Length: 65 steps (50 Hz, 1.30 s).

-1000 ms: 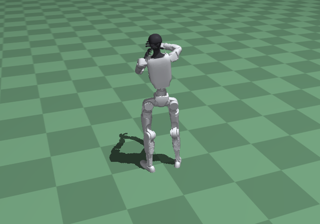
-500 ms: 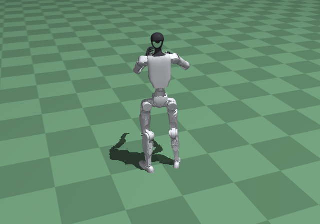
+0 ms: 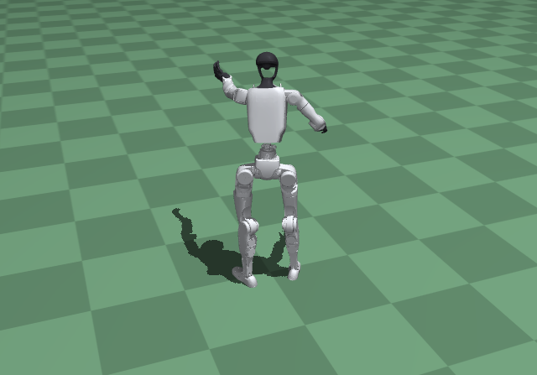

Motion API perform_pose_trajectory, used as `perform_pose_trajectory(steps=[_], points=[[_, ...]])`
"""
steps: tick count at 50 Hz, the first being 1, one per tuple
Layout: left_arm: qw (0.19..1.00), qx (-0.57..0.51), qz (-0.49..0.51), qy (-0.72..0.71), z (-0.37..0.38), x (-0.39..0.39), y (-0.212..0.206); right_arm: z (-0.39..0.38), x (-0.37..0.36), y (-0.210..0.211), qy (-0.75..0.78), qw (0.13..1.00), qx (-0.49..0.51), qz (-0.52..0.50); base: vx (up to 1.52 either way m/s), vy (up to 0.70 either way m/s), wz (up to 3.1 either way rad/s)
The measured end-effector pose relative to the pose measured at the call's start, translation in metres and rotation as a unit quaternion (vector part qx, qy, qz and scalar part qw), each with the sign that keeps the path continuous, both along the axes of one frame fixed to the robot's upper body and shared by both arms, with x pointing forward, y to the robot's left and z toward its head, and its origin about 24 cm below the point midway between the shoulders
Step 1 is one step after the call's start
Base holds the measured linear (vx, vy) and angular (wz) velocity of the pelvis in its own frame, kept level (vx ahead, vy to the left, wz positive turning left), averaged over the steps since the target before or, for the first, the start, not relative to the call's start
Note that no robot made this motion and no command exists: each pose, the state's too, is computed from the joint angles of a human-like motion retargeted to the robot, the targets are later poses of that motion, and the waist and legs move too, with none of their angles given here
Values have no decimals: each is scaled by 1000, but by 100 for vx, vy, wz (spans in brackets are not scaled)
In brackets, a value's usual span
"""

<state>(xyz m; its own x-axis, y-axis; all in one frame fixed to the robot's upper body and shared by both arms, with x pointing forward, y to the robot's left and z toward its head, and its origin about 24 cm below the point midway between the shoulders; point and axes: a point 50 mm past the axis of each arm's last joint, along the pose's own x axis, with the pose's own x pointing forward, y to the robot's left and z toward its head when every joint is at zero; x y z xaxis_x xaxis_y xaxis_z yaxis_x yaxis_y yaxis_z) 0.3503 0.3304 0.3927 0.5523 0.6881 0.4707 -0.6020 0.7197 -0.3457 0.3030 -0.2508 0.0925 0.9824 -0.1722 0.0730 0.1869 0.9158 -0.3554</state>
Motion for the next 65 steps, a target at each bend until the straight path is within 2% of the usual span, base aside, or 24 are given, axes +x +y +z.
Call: perform_pose_trajectory(steps=[5,11,15,20,24,33,39,48,52,55,57,62,65], points=[[997,-58,50,-7,9,-19,27,-18,-10,-15,24,997,53,-48,0,1,-20],[995,-73,74,0,7,-25,36,-41,-26,-33,47,980,150,-122,0,0,0],[995,-12,87,38,2,-19,31,-53,-36,-44,57,967,192,-154,0,0,0],[982,129,97,103,-9,-5,13,-63,-43,-57,74,961,207,-168,0,0,0],[971,195,80,114,-24,7,-8,-68,-45,-70,87,956,204,-190,0,0,0],[971,232,-4,59,-79,25,-75,-70,-48,-98,53,918,249,-303,3,2,22],[956,282,-66,46,-117,24,-127,-71,-49,-106,27,892,297,-341,3,-1,32],[938,165,-293,81,-189,19,-212,-68,-43,-118,12,846,370,-383,2,-4,30],[913,152,-360,119,-218,15,-244,-57,-33,-121,-6,836,385,-391,2,-4,23],[894,161,-394,137,-233,12,-263,-38,-22,-125,-20,852,336,-401,1,-1,6],[885,169,-410,143,-239,10,-273,-17,-12,-126,-33,876,260,-405,0,0,0],[866,202,-432,148,-247,7,-287,53,18,-113,-96,929,-13,-358,0,0,0],[860,227,-432,147,-249,7,-288,101,34,-90,-154,923,-197,-294,0,0,0]])
